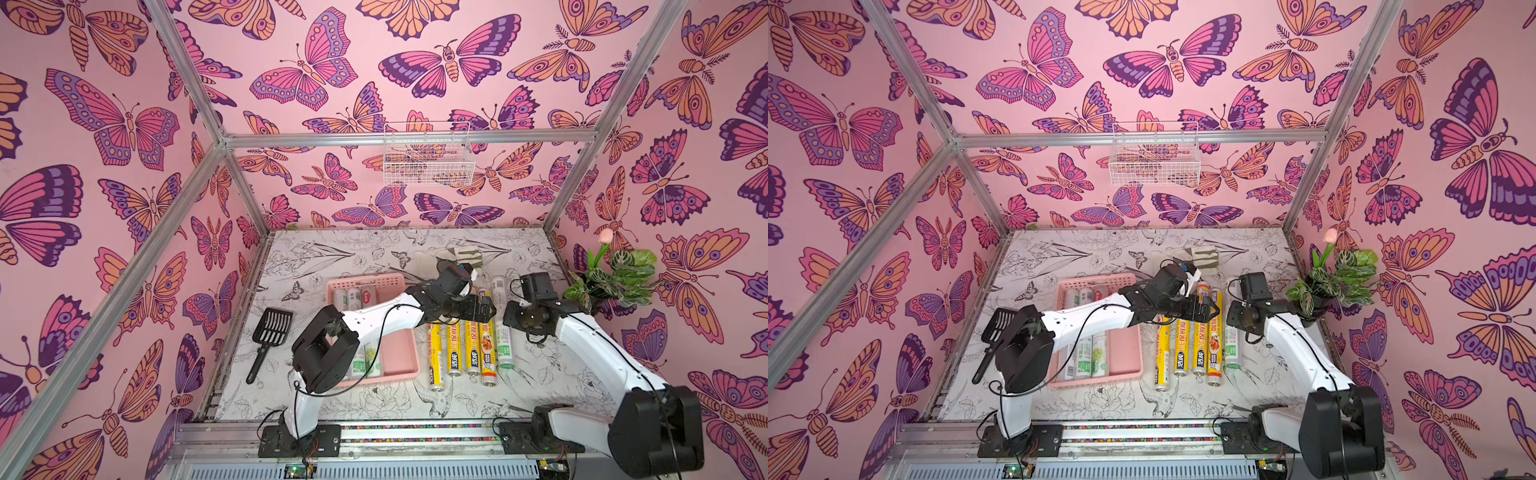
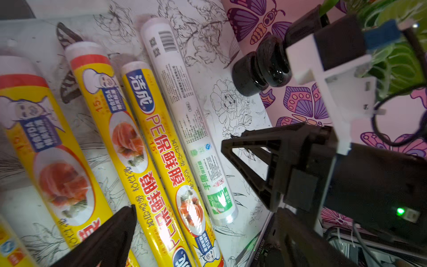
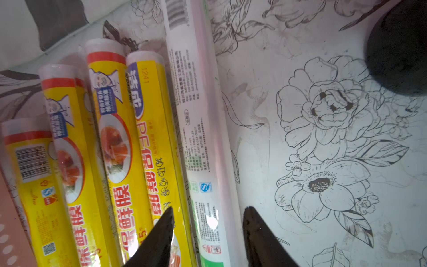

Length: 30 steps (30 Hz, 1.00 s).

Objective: Put the plastic wrap into the basket
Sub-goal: Pick up the plastic wrap from the center of the board.

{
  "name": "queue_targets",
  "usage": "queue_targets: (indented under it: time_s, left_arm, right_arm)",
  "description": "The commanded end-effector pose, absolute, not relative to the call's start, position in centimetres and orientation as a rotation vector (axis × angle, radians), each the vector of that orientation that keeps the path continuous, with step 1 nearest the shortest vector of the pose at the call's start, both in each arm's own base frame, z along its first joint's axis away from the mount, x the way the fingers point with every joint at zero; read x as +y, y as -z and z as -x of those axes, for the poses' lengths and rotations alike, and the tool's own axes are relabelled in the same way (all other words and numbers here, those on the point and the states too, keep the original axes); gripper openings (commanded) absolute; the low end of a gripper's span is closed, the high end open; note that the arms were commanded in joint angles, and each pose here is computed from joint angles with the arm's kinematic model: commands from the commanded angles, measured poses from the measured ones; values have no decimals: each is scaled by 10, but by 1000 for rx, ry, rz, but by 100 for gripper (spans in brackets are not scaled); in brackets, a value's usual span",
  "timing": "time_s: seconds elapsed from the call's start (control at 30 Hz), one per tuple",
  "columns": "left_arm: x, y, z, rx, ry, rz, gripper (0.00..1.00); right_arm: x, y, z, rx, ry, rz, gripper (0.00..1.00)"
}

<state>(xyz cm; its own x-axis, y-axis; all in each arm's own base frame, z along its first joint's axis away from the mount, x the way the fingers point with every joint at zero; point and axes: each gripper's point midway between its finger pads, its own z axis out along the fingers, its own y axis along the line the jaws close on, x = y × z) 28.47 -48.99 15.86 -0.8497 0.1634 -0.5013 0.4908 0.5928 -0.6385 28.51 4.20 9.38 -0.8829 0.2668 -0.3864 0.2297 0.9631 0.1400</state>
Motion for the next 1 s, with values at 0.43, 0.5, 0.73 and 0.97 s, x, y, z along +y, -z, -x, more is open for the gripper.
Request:
queue_targets:
  time_s: [0.43, 0.5, 0.73, 0.97]
  left_arm:
    - [-476, -154, -277, 2475, 1107, -555, 100]
    - [-473, -154, -280, 2478, 1102, -547, 100]
    - [-471, -154, -282, 2479, 1108, -546, 100]
    - [-467, -155, -283, 2481, 1105, -545, 100]
  right_arm:
    - [49, -63, -324, 2935, -84, -211, 57]
    - [44, -59, -326, 2949, -33, -199, 56]
    - [37, -47, -332, 2998, 50, -153, 57]
    - [39, -32, -335, 3051, 56, -92, 58]
